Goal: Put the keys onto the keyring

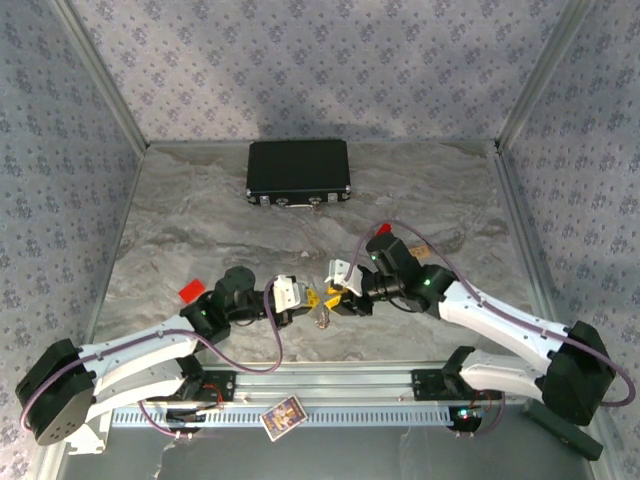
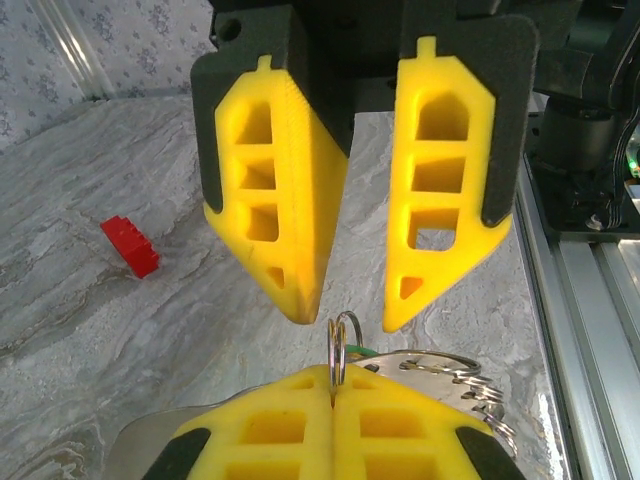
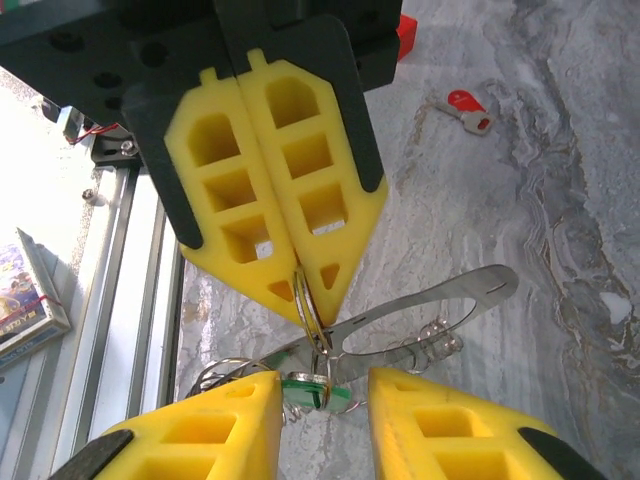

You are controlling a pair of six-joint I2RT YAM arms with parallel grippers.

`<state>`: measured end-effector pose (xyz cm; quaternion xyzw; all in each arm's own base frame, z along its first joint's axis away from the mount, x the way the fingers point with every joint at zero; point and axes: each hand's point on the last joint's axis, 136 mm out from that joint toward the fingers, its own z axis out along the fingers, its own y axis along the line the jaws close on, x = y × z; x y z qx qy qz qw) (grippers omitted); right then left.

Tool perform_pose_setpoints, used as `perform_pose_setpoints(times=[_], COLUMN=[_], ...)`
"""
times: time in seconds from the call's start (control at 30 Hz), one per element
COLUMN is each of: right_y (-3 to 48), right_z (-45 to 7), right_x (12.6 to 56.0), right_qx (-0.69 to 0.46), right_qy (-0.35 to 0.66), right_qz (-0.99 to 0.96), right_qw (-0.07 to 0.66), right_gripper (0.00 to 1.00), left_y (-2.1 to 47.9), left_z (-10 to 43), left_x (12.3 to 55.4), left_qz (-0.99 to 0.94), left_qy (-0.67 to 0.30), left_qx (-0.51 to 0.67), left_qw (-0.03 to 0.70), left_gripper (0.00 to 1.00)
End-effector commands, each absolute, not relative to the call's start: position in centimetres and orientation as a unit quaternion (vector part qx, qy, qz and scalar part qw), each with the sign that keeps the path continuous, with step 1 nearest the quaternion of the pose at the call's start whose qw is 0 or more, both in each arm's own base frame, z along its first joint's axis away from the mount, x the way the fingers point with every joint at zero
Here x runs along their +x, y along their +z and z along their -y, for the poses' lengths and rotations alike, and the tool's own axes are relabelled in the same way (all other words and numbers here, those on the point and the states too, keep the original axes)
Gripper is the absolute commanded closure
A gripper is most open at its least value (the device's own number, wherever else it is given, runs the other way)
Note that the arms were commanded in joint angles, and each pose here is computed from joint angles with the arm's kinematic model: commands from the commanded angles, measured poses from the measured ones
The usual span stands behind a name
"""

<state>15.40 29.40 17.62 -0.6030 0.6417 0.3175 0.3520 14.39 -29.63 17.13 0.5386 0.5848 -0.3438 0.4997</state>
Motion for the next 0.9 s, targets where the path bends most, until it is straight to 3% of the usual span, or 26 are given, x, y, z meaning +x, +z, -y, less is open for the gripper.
perform_pose_setpoints(times=[0.0,0.2,0.4,0.47,0.6,0.87], right_y=[18.5,18.2,18.0,18.1,18.1,17.6], right_z=[-29.9,-30.9,-31.1,-31.0,-30.4,-29.8], right_x=[15.2,15.4,15.5,15.4,15.4,15.4], right_qx=[-0.604,-0.605,-0.607,-0.611,-0.626,-0.658], right_qy=[0.330,0.339,0.338,0.333,0.310,0.259], right_qz=[-0.626,-0.623,-0.624,-0.625,-0.628,-0.636], right_qw=[0.367,0.362,0.358,0.355,0.342,0.308], right_gripper=[0.71,0.78,0.96,1.00,1.00,1.00], left_y=[18.7,18.7,18.6,18.4,18.4,18.5], left_z=[30.1,30.2,30.2,30.1,29.8,29.5], left_x=[14.0,14.0,14.2,14.3,14.4,14.1], left_qz=[-0.561,-0.559,-0.563,-0.571,-0.580,-0.580], left_qy=[-0.361,-0.362,-0.361,-0.356,-0.344,-0.336], left_qx=[0.537,0.538,0.537,0.537,0.541,0.553], left_qw=[0.517,0.516,0.513,0.509,0.503,0.495], left_gripper=[1.00,1.00,1.00,0.93,0.81,0.82])
